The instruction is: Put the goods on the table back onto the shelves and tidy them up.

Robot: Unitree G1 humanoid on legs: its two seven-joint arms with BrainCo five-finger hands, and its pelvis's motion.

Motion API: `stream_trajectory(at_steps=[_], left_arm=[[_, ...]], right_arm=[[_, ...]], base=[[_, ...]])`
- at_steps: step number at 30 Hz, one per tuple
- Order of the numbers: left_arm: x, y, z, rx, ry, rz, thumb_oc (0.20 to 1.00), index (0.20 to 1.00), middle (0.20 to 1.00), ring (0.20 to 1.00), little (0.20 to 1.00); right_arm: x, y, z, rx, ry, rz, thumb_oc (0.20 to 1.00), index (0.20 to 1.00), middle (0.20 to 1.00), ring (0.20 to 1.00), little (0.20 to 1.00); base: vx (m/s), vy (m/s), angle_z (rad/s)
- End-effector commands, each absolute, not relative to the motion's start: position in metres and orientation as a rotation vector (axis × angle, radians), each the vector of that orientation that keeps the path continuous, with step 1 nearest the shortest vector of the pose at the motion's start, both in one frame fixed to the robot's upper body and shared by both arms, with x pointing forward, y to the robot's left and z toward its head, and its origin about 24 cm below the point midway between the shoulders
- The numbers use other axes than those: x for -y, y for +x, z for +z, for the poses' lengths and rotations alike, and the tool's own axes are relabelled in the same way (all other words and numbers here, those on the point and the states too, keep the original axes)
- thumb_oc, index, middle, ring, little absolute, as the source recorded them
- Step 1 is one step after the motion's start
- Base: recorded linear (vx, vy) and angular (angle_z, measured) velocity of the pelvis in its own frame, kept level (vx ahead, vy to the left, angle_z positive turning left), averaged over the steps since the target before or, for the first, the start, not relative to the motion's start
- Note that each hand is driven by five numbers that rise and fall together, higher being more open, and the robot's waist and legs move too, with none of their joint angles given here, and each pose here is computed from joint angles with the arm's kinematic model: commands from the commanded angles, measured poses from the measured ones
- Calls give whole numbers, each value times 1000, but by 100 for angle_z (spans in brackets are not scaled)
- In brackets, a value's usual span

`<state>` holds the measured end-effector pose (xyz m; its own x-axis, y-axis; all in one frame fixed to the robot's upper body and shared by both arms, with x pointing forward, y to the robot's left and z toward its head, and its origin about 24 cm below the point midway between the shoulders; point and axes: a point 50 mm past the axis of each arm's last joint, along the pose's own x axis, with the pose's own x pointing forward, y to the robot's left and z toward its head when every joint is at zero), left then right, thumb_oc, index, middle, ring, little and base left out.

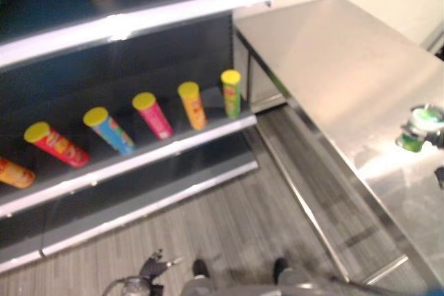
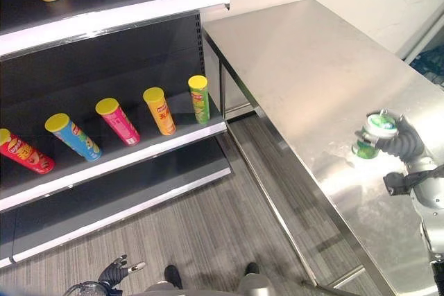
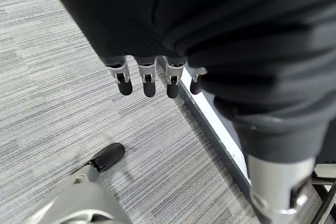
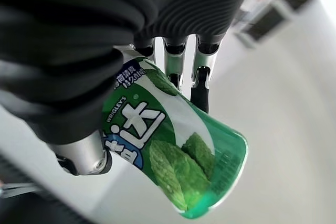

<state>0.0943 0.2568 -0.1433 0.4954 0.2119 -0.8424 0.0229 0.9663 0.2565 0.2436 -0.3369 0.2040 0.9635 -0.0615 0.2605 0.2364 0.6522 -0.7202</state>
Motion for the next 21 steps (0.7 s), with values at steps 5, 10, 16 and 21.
stream_trajectory(at_steps=[5, 10, 16, 21], left_arm=[[-258, 113, -135, -960, 223, 145, 1000, 1000, 1000, 1000, 1000], [-258, 103, -141, -1016, 250, 126, 1000, 1000, 1000, 1000, 1000], [-260, 101, -142, -1036, 285, 99, 1000, 1000, 1000, 1000, 1000], [-276, 115, -133, -992, 342, 121, 1000, 1000, 1000, 1000, 1000]], right_arm=[[293, 239, 303, 788, -803, -151, 200, 200, 200, 200, 200], [267, 241, 319, 935, -759, -99, 200, 200, 200, 200, 200], [245, 251, 330, 977, -793, -37, 200, 200, 200, 200, 200], [226, 271, 351, 1007, -836, -29, 200, 200, 200, 200, 200]], base=[[-35, 27, 40], [54, 278, 28], [71, 370, 53], [86, 378, 37]])
